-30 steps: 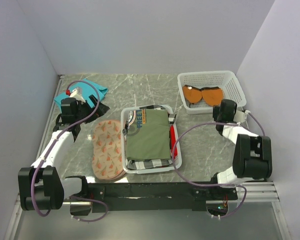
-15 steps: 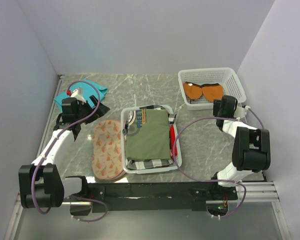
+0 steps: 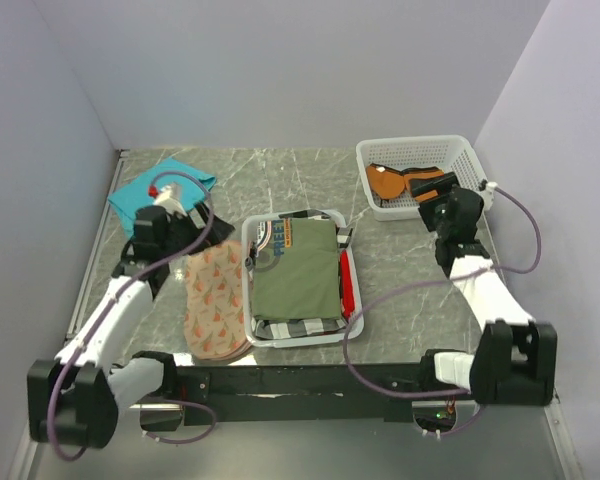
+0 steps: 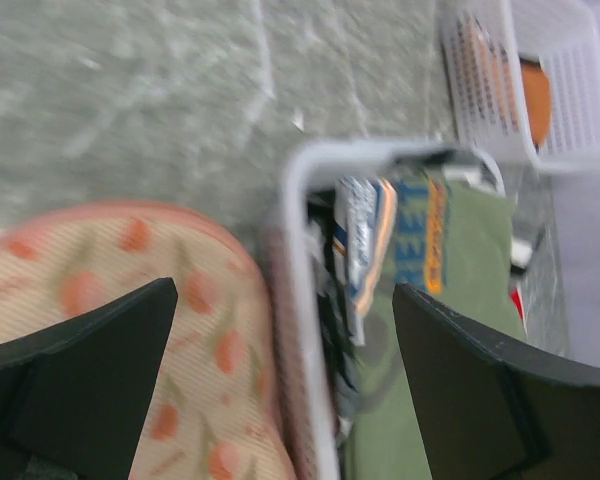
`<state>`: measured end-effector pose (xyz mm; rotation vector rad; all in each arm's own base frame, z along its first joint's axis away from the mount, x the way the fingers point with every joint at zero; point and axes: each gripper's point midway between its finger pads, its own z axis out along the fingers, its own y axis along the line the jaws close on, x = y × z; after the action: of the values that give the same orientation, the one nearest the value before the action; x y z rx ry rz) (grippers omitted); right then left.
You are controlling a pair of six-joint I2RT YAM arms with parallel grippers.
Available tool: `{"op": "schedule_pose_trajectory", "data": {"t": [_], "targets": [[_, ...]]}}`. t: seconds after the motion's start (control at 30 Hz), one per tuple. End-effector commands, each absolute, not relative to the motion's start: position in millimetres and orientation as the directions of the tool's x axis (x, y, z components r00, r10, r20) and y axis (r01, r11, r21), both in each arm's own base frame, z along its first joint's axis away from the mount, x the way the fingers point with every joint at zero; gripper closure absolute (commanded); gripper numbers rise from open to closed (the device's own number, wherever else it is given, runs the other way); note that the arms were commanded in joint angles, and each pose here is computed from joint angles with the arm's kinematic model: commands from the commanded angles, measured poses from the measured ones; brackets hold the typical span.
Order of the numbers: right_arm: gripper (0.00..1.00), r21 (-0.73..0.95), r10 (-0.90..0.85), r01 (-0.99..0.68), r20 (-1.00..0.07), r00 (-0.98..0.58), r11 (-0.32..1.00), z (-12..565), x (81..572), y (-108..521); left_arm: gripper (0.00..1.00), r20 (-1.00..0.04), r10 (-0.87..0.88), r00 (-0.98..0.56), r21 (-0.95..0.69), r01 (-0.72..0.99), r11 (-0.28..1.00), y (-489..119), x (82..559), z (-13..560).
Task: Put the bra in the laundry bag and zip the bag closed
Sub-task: Move the bin to the corner of the board, then move the bin to the center of the board.
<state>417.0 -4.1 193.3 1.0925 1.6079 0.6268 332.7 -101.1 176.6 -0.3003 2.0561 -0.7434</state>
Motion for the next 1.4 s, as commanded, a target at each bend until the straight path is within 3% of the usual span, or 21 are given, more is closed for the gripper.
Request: {"op": "schedule_pose_trajectory", "data": {"t": [0.0,0.07,0.23,0.57,0.93,1.07,1.1,1.23,1.27,1.37], "targets": [[0.14,0.716,0.719,0.151,-0.617,-0.319,0.681,202,376,65,0.03,-0.697,-0.429,-0.574,-0.594,0.128,0.794,-137,298,173],[0.16,0.667,0.642,0.101,-0.647,-0.413,0.738,194,357,85,0.04,-0.677,-0.413,-0.609,-0.604,0.14,0.785,-153,280,166],[0.39,0.659,0.556,0.016,-0.621,-0.553,0.752,166,322,118,0.04,-0.644,-0.413,-0.644,-0.598,0.088,0.796,-157,255,137],[0.49,0.666,0.447,-0.045,-0.548,-0.707,0.745,129,291,145,0.04,-0.623,-0.389,-0.679,-0.569,0.052,0.821,-160,258,106],[0.5,0.669,0.339,-0.116,-0.509,-0.791,0.734,120,284,170,0.03,-0.61,-0.375,-0.698,-0.585,0.078,0.807,-173,260,99],[0.55,0.683,0.311,-0.129,-0.483,-0.819,0.719,114,282,179,0.01,-0.606,-0.366,-0.706,-0.587,0.088,0.805,-176,260,99],[0.55,0.683,0.306,-0.125,-0.473,-0.826,0.719,111,282,180,0.06,-0.608,-0.364,-0.706,-0.587,0.091,0.805,-177,261,100],[0.75,0.68,0.299,-0.125,-0.471,-0.83,0.723,107,283,183,0.19,-0.611,-0.364,-0.703,-0.586,0.092,0.805,-178,262,102],[0.84,0.679,0.302,-0.123,-0.471,-0.829,0.724,106,284,183,0.33,-0.611,-0.361,-0.705,-0.586,0.096,0.804,-179,261,102],[0.85,0.68,0.31,-0.123,-0.478,-0.821,0.723,108,288,184,0.55,-0.613,-0.359,-0.704,-0.58,0.093,0.809,-179,264,102]]}}
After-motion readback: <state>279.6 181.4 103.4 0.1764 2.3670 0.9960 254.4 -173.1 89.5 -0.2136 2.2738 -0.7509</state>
